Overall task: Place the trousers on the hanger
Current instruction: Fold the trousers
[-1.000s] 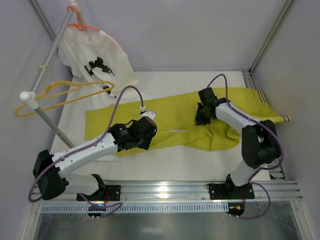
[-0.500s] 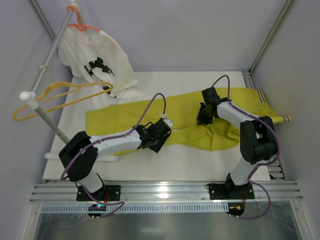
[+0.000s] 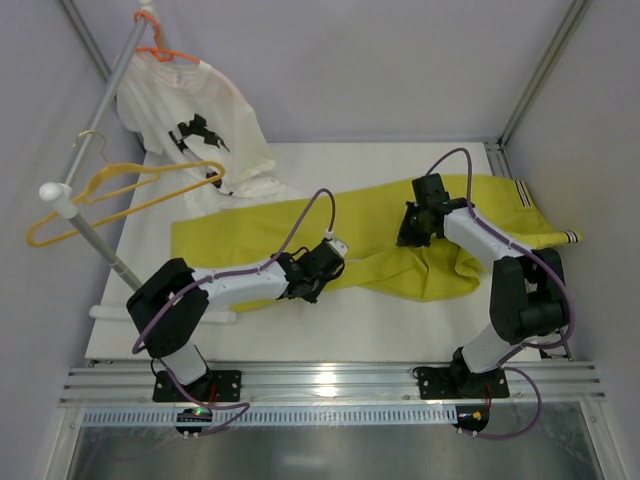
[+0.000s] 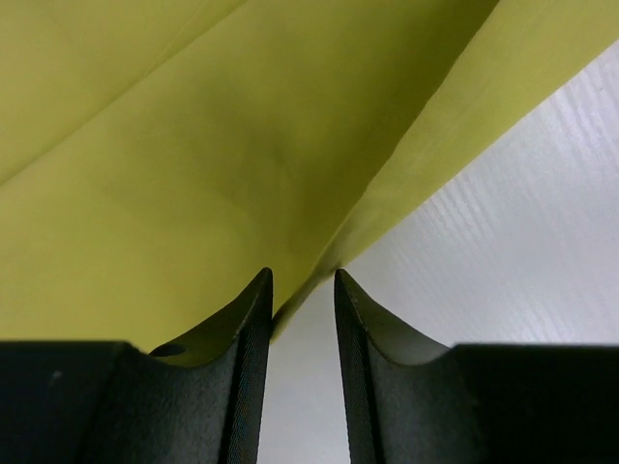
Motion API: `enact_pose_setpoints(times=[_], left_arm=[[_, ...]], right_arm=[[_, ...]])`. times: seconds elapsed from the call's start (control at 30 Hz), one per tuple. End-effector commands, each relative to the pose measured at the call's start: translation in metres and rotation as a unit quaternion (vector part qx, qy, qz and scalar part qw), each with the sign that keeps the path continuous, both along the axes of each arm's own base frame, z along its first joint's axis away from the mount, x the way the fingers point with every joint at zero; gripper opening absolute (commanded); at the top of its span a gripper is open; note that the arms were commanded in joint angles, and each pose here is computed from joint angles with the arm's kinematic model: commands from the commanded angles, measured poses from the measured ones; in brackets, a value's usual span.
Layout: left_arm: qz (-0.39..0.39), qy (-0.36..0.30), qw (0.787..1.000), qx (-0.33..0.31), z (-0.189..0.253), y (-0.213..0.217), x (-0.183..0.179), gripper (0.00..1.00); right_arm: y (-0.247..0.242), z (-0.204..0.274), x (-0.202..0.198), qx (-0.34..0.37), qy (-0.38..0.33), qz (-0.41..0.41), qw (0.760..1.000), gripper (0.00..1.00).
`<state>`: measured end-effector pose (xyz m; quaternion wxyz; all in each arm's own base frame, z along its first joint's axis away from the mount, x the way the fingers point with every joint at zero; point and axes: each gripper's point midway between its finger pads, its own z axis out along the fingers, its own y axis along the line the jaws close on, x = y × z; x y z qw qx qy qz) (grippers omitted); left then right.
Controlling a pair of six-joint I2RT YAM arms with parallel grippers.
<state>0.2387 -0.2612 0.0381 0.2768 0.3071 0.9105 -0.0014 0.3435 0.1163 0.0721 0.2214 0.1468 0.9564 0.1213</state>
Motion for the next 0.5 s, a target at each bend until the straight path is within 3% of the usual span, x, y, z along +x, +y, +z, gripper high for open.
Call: enact_pose_setpoints(times=[0.0, 0.2, 0.37, 0.47], left_arm=[[-0.001, -0.004, 1.0, -0.017, 0.003, 0.004, -0.006, 0.32], [0.031, 0.002, 0.999, -0.013, 0.017, 0.022, -0.018, 0.0], [0.122, -0.047, 0.991, 0.042, 0.066, 0.066, -0.012, 0.0], [0.157, -0.07, 0.985, 0.034, 0.105, 0.074, -0.009, 0.0]], right_arm=[[-0.008, 0.021, 0.011, 0.005, -0.042, -0.006, 0.999, 0.04], [-0.003, 0.034, 0.002, 0.026, -0.052, 0.005, 0.998, 0.04], [0.002, 0.054, -0.025, 0.04, -0.084, 0.026, 0.995, 0.04], [0.002, 0.061, -0.042, 0.046, -0.087, 0.026, 0.995, 0.04]])
